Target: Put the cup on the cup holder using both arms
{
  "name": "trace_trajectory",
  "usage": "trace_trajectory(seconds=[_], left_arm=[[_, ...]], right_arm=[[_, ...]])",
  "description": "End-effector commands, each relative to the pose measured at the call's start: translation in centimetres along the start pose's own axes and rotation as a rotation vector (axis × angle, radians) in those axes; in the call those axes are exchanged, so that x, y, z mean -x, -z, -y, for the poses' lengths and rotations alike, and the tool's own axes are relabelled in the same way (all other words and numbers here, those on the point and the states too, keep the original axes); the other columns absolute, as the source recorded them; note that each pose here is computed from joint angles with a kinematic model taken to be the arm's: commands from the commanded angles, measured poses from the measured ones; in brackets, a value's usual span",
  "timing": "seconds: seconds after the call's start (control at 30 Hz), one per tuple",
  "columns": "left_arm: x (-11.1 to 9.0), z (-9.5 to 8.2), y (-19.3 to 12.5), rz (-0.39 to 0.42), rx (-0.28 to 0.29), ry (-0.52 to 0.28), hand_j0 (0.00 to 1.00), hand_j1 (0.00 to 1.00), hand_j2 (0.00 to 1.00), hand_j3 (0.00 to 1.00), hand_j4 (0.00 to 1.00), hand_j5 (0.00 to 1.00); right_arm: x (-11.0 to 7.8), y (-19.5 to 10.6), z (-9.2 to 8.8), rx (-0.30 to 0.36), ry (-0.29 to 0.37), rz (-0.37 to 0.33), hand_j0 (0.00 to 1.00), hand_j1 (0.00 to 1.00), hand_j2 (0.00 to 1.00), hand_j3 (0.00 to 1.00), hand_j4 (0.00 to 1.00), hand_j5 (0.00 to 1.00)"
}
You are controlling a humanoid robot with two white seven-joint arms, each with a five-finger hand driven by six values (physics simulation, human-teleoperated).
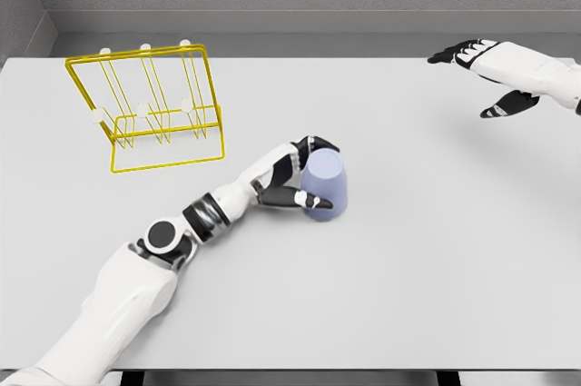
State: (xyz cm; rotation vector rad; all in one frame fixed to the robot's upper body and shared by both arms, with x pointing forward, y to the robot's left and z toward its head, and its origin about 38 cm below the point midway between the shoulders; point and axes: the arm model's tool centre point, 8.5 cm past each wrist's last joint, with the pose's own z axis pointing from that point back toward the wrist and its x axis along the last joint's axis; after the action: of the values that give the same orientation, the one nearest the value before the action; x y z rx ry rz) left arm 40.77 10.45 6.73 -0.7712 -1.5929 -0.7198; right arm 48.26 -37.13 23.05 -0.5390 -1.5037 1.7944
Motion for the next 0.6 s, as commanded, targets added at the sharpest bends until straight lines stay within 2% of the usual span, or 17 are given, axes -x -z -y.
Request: trace_trajectory(seconds=[0.0, 0.13, 0.2, 0.4, 0.57], left_arm=[[-2.0, -0.2, 0.1, 0.066, 0.018, -0.009, 0.42, 0.42, 0.42, 0.42, 0.42, 0.42], [-3.6, -1.0, -1.2, 0.119, -0.017, -0.005, 0.42, 0.42, 0.42, 0.42, 0.42, 0.42], [-4.9, -2.0, -2.2, 0.142, -0.024, -0.004, 0.41, 0.41, 0.41, 0.41, 0.41, 0.41], [-8.1, -3.2, -4.8, 0.197, -0.025, 0.03, 0.41, 0.41, 0.41, 0.41, 0.41, 0.41], [-9.3, -4.5, -6.2, 0.201, -0.039, 0.041, 0.41, 0.41, 0.41, 0.41, 0.41, 0.41]], right_arm=[[0.0, 0.0, 0.1, 0.006, 0.005, -0.001, 1.0, 1.0, 1.0, 1.0, 1.0, 1.0], [0.0, -0.1, 0.0, 0.005, 0.006, -0.001, 1.0, 1.0, 1.0, 1.0, 1.0, 1.0], [0.0, 0.0, 0.1, 0.006, 0.005, -0.001, 1.0, 1.0, 1.0, 1.0, 1.0, 1.0], [0.0, -0.1, 0.0, 0.005, 0.006, -0.001, 1.0, 1.0, 1.0, 1.0, 1.0, 1.0], [0.0, -0.1, 0.0, 0.005, 0.006, -0.001, 1.0, 1.0, 1.0, 1.0, 1.0, 1.0]])
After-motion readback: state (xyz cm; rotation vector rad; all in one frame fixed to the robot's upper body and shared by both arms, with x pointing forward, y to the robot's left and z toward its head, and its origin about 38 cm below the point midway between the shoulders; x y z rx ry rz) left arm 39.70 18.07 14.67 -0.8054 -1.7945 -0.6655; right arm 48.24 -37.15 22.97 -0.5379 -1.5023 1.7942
